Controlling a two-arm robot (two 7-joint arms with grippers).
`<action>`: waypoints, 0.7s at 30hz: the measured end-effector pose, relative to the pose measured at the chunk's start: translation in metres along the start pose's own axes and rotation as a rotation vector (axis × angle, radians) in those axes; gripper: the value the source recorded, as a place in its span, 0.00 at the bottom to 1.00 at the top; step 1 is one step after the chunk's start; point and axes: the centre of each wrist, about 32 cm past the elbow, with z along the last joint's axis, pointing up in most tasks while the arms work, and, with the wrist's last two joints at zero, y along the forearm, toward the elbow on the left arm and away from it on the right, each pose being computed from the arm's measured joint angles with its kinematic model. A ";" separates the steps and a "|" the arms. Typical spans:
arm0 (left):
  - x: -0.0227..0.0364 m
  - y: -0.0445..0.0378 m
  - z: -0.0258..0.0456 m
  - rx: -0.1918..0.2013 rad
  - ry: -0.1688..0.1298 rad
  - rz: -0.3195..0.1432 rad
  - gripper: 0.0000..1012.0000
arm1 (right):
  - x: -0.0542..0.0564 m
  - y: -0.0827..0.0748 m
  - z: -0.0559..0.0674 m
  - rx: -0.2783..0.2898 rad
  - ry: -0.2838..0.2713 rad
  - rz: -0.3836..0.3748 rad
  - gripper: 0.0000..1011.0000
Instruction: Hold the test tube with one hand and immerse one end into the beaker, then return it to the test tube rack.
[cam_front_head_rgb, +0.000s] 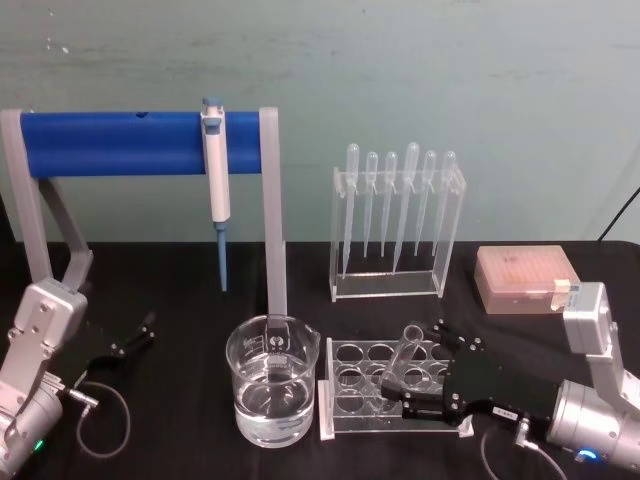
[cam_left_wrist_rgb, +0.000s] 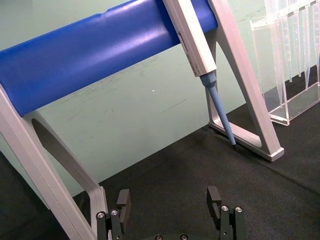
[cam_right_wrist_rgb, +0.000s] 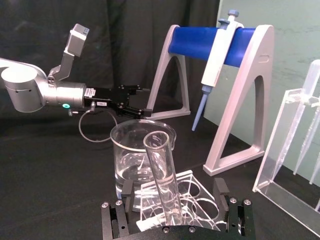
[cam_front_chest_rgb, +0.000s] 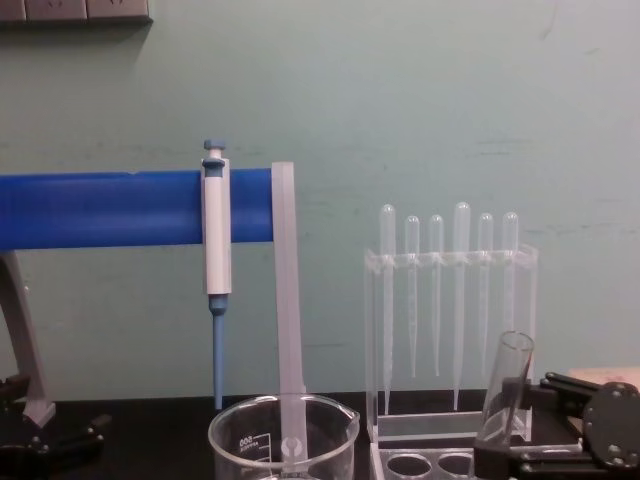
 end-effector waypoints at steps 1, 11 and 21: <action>0.0000 0.0000 0.0000 0.000 0.000 0.000 0.99 | 0.000 0.001 0.000 0.001 0.000 0.003 0.99; 0.0000 0.0000 0.0000 0.000 0.000 0.000 0.99 | 0.002 0.004 0.001 0.006 -0.004 0.022 0.99; 0.0000 0.0000 0.0000 0.000 0.000 0.000 0.99 | 0.003 0.006 0.001 0.007 -0.003 0.030 0.99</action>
